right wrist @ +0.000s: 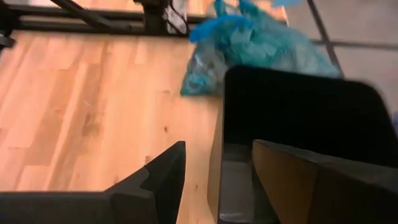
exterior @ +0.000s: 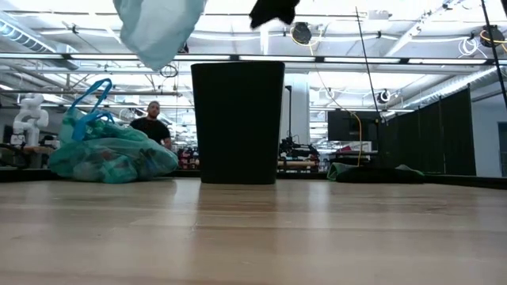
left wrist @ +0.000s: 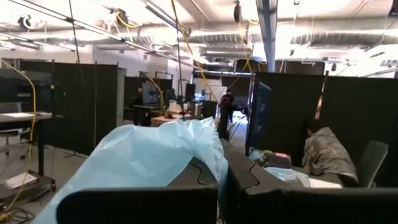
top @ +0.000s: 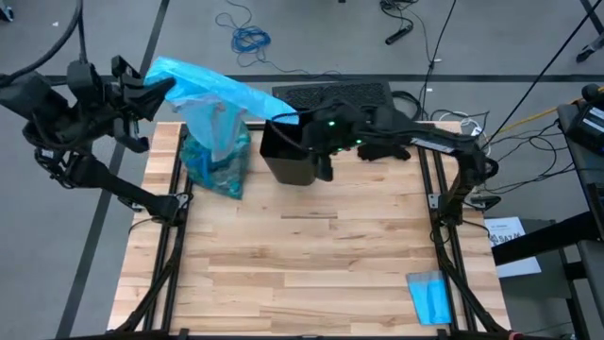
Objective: Place trash/remove bag and relplace
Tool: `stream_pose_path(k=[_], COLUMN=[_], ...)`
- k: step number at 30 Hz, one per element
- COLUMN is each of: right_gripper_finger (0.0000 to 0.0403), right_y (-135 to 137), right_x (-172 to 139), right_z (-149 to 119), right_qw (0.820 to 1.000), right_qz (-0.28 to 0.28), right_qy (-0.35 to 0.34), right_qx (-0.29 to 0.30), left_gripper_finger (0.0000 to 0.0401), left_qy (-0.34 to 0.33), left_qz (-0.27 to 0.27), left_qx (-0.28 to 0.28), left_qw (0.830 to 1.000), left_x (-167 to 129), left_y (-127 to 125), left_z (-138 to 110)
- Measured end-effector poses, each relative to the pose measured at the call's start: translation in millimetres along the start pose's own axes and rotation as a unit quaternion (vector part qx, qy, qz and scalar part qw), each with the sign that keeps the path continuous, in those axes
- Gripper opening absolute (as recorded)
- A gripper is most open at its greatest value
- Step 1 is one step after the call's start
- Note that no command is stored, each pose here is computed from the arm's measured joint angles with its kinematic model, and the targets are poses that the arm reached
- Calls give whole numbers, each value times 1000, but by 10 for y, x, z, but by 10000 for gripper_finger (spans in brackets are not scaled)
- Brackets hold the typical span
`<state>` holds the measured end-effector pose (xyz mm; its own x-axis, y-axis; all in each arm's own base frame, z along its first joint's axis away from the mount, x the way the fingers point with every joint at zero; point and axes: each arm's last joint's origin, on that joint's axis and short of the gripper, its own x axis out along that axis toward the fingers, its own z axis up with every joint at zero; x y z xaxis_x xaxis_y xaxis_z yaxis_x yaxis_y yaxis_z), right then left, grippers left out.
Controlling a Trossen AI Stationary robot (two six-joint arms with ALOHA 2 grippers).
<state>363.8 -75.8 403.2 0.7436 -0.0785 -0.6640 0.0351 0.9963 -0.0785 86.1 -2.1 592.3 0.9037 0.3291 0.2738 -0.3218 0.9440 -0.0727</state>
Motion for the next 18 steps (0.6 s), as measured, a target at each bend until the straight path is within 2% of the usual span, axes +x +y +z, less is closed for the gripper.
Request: stream_pose_path(k=[13, 16, 18], right_gripper_finger=[161, 116, 59], right_y=[-192, -201, -200], right_x=[832, 909, 912], right_z=[-223, -254, -260], right_qw=[994, 991, 990], right_qz=[-1, -2, -3], right_qy=[82, 92, 94], right_qx=[79, 98, 108], left_gripper_finger=[0, 0, 0], left_qy=[0, -3, -4], left_qz=[-8, -24, -30], left_qx=[0, -1, -1], left_qw=[1000, 1000, 1000], left_x=[-264, -298, -319], left_y=[151, 162, 171], left_z=[59, 69, 73])
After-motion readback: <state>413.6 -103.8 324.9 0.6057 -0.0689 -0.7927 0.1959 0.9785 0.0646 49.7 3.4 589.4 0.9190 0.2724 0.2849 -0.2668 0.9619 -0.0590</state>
